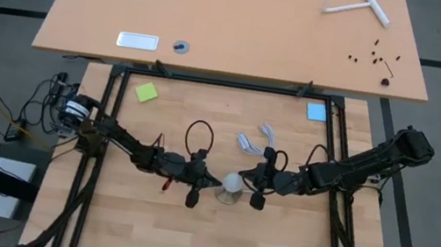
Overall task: Screw lightbulb
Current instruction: Insert the lightbulb into the lamp
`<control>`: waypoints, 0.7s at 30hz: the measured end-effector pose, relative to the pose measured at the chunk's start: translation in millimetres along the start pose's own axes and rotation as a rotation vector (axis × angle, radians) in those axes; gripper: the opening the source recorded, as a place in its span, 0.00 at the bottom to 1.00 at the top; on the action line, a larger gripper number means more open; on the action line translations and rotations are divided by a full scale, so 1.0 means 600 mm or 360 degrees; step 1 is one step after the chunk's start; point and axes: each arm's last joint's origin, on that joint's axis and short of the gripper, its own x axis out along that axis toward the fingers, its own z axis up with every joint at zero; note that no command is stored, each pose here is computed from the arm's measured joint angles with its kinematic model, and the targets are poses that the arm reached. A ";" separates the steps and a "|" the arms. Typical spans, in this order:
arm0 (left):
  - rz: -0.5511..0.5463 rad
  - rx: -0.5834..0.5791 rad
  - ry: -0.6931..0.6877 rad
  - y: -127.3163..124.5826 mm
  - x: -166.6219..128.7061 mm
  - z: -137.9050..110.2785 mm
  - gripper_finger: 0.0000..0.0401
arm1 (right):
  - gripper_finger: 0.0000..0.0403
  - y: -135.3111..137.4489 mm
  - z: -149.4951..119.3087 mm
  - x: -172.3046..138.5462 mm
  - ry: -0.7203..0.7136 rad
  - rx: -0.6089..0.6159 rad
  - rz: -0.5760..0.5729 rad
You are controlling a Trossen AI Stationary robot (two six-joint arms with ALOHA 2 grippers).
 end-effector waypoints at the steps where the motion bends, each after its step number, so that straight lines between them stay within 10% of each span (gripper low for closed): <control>1: -0.0003 -0.0005 -0.0006 0.000 -0.001 -0.001 0.00 | 0.00 0.000 0.000 0.000 0.0000 0.0000 -0.0001; 21: -0.0113 -0.0091 -0.0090 -0.028 0.047 0.009 0.00 | 0.00 -0.004 0.005 0.001 -0.0033 -0.0003 -0.0014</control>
